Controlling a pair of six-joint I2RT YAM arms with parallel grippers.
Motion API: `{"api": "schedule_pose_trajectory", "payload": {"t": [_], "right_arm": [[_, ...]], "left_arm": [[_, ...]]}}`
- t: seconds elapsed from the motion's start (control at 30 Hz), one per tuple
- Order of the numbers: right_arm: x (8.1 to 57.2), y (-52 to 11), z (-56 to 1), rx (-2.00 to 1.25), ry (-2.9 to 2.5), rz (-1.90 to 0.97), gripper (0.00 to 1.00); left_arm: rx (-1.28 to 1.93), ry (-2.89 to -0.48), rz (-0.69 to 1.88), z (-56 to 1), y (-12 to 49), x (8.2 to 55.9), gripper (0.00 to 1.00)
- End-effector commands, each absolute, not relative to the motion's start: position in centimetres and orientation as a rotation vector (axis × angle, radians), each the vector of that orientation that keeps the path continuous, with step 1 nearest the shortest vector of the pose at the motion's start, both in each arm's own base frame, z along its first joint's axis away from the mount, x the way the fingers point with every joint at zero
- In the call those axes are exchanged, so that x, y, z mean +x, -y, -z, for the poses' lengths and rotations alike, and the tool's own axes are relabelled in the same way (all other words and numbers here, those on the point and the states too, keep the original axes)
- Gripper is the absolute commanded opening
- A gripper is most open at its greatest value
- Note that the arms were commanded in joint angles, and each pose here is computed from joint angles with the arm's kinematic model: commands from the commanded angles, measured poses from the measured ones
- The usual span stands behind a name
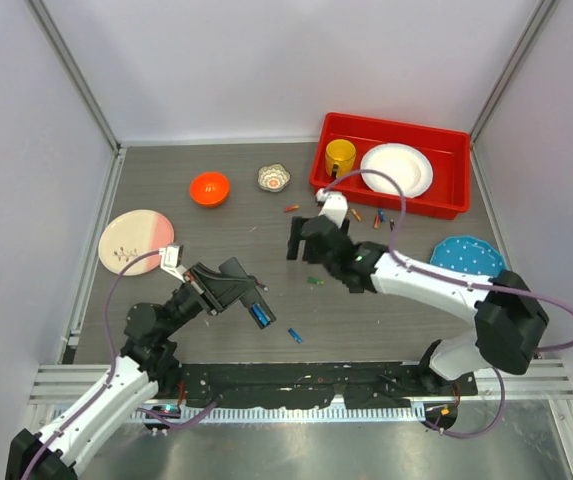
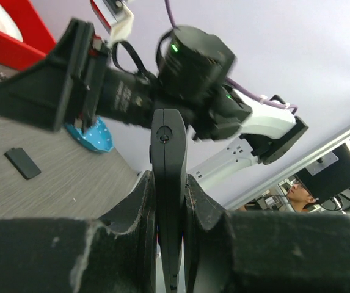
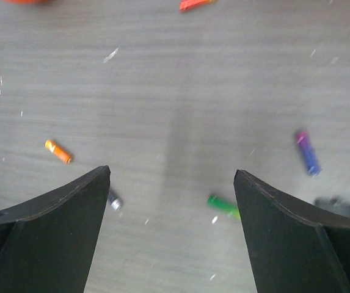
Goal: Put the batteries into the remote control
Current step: Adjust the battery at the center of the board.
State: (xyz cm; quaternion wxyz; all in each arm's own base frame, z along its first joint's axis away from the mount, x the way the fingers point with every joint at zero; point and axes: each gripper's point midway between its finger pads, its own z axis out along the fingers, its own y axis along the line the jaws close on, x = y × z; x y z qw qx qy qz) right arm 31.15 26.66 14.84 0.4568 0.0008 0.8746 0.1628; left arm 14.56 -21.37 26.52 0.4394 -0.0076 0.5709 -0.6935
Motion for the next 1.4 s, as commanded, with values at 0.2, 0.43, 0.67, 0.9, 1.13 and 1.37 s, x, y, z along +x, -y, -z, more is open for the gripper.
{"api": "schedule_pose_trajectory", "payload": {"t": [0.2, 0.43, 0.67, 0.9, 1.13, 1.37], "right_arm": [[28.5, -23.6, -9.9, 0.465, -2.154, 0.016, 0.89], [27.9, -24.5, -7.2, 0.374, -2.24, 0.05, 0.87], [27.5, -25.5, -5.4, 0.354, -2.288, 0.008, 0.85], [27.1, -26.4, -4.0, 0.302, -2.336, -0.018, 0.82], [26.5, -25.9, -2.9, 0.298, -2.359, -0.006, 0.77], [26.2, -25.6, -2.2, 0.297, -2.377, 0.005, 0.74]], "left_arm": [[-0.049, -1.43, 1.73, -26.2, 21.5, 15.1, 0.0], [-0.044, -1.431, 1.722, -26.2, 21.3, 14.9, 0.0], [-0.048, -1.436, 1.72, -25.9, 21.3, 14.8, 0.0], [-0.052, -1.439, 1.72, -25.7, 21.2, 14.8, 0.0], [-0.056, -1.442, 1.72, -25.4, 21.2, 14.8, 0.0], [-0.06, -1.442, 1.718, -25.3, 21.2, 14.8, 0.0]]}}
